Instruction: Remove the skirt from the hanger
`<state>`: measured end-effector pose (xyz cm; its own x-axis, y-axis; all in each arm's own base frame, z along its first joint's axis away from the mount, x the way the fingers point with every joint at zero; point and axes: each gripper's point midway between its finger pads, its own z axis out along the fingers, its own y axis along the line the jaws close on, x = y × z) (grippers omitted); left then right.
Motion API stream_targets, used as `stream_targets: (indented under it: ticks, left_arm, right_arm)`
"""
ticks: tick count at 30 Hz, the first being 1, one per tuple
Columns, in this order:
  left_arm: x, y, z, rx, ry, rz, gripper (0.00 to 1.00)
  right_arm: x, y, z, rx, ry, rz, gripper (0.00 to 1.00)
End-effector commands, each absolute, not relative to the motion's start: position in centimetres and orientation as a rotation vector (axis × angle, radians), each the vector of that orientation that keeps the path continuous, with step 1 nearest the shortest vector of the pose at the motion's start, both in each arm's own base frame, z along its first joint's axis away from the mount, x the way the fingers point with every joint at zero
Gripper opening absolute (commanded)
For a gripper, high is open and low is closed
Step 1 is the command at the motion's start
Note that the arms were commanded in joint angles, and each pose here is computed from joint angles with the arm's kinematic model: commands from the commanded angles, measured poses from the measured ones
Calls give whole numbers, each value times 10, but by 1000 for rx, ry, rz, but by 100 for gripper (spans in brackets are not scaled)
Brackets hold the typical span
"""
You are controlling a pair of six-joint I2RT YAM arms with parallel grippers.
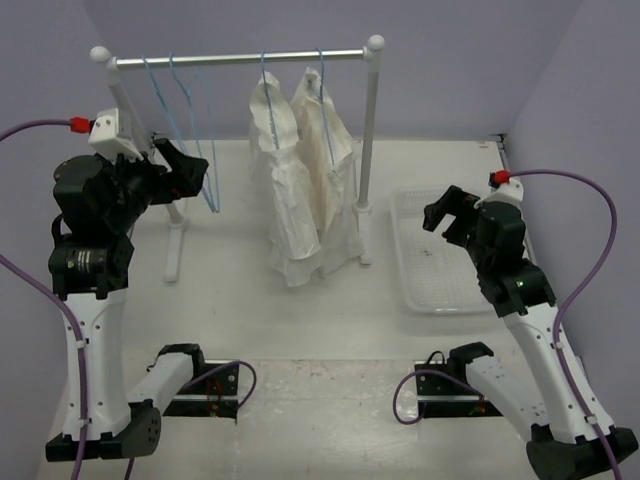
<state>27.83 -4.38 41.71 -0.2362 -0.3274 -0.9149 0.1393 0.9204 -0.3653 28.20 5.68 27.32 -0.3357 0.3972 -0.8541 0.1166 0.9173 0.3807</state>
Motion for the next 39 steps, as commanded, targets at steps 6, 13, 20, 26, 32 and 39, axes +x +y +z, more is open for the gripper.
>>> stream_targets:
  ticks: [6,13,20,26,32,39]
  left_arm:
    - [292,-121,468,74,1668,-649,100]
    - [306,-226,473,294,1692,-745,100]
    - [355,-277,482,287,1669,-709,100]
    - [412,-278,466,184,1697,-526,100]
    - [434,-294,471,189,1647,-529,85]
    - [456,-288,459,132,1641,-436,66]
  right_arm:
    - [291,64,311,309,1802,343,99]
    - [292,61,310,298,1806,318,99]
    - [288,53,304,307,1812,270,99]
    - [284,42,306,329,1792,218,99]
    - [286,43,303,314,1804,210,99]
    - [293,39,292,313,1839,150,99]
